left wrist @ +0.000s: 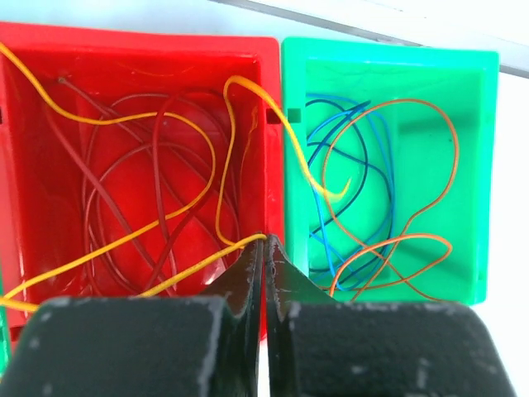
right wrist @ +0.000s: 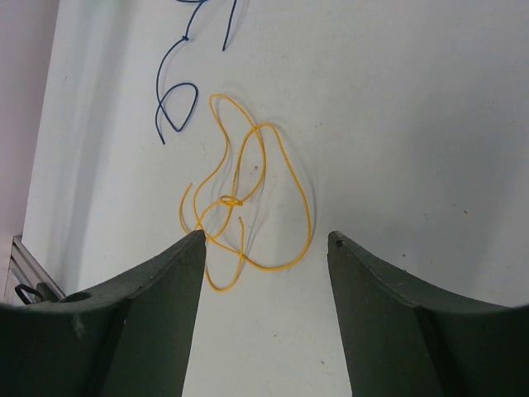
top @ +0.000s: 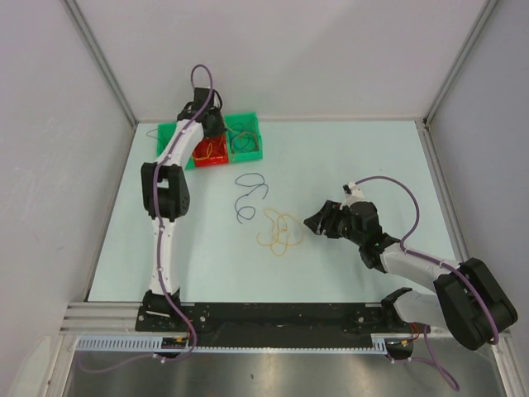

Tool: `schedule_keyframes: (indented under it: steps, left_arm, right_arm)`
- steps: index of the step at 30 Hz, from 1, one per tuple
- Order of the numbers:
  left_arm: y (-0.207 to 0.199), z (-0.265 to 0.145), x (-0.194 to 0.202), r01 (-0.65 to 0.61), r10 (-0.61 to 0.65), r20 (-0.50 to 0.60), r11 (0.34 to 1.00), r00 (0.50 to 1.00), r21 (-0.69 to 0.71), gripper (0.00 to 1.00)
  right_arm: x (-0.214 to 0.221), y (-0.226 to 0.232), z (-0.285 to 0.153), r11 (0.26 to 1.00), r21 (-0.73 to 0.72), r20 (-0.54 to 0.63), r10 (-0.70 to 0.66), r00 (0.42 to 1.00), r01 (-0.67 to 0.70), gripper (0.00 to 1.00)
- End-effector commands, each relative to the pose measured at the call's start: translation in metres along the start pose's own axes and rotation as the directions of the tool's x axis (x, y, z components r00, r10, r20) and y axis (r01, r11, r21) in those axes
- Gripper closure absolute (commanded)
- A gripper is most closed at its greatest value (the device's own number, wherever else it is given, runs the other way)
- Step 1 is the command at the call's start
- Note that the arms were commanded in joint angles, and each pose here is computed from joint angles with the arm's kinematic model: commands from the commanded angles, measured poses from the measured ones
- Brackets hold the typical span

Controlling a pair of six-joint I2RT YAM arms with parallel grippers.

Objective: Untangle the cables
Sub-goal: Place the cable in the bin.

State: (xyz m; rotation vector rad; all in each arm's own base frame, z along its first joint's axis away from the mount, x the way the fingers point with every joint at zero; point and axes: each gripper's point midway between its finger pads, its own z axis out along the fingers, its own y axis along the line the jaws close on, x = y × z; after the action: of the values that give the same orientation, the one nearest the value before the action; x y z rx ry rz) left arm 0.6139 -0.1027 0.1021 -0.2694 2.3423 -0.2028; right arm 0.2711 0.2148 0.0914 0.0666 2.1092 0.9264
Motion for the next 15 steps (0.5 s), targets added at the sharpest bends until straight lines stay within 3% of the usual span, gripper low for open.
schedule_keyframes:
  steps: [1,5,8,15]
  left_arm:
    - [0.017,0.01,0.027,-0.011,0.007,-0.098,0.999,0.995,-0.037,0.98]
    - [0.015,0.0,0.018,-0.003,0.0,-0.082,0.999,0.997,-0.038,0.9]
    - [0.013,-0.015,0.007,-0.002,0.0,-0.058,0.999,0.998,-0.037,0.72]
    - [0.014,-0.068,-0.03,0.0,0.002,0.027,0.997,1.0,-0.074,0.51]
  right_arm:
    - [-0.008,0.006,-0.001,1.0,-0.025,0.029,0.001,1.0,0.0,0.35]
    - [-0.008,0.007,-0.001,1.0,-0.026,0.028,0.001,1.0,0.0,0.34]
    - [-0.007,0.006,-0.001,1.0,-0.024,0.028,0.001,1.0,0.0,0.35]
    - [-0.008,0.006,-0.002,1.0,-0.025,0.029,-0.002,1.0,0.003,0.35]
